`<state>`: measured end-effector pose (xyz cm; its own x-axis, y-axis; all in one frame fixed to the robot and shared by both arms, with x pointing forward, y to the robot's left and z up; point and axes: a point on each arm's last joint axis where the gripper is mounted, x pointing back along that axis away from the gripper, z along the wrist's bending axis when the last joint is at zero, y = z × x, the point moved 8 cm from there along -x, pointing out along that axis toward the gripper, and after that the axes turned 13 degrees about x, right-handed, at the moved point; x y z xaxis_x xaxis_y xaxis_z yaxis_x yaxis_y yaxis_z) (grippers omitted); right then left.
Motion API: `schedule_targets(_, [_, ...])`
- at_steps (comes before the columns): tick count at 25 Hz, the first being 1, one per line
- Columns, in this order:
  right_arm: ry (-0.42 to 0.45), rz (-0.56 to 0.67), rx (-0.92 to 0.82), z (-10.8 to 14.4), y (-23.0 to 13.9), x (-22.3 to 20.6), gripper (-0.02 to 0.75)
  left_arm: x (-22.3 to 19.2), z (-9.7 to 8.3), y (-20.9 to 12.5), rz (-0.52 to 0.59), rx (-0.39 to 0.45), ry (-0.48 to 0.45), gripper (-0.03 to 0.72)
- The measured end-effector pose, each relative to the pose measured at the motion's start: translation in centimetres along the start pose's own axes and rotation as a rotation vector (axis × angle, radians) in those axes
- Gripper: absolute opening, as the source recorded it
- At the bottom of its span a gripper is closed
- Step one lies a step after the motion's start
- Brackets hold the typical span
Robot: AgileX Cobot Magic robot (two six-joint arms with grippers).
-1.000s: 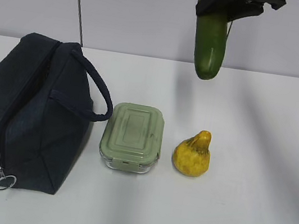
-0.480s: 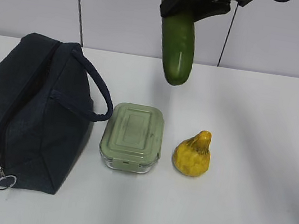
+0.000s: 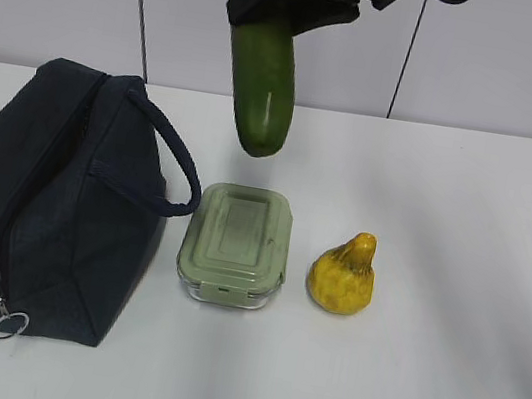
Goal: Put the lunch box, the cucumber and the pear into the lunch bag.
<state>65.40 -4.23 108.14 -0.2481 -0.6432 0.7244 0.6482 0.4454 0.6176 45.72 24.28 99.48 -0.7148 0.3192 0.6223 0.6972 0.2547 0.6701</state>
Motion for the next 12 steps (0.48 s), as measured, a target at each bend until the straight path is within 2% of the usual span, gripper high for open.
schedule_targets(4, [0.06, -0.025, -0.001, 1.1, 0.4, 0.0, 0.371, -2.0, 0.3, 0.7, 0.036, -0.003, 0.002, 0.391])
schedule_targets(6, [0.089, -0.041, 0.007, 1.6, 0.7, 0.1, 0.371, -2.9, 0.7, 0.6, 0.062, 0.004, 0.014, 0.357])
schedule_targets(7, [0.104, -0.052, 0.012, 1.8, 0.9, 0.1, 0.371, -3.2, 0.8, 0.4, 0.075, 0.007, 0.017, 0.314])
schedule_targets(11, [0.191, -0.128, 0.019, 3.5, 2.2, -0.1, 0.371, -4.0, 1.1, 0.1, 0.106, 0.028, 0.022, 0.055])
schedule_targets(12, [0.219, -0.146, 0.019, 4.0, 2.6, -0.4, 0.371, -4.1, 1.0, 0.1, 0.108, 0.039, 0.019, 0.025])
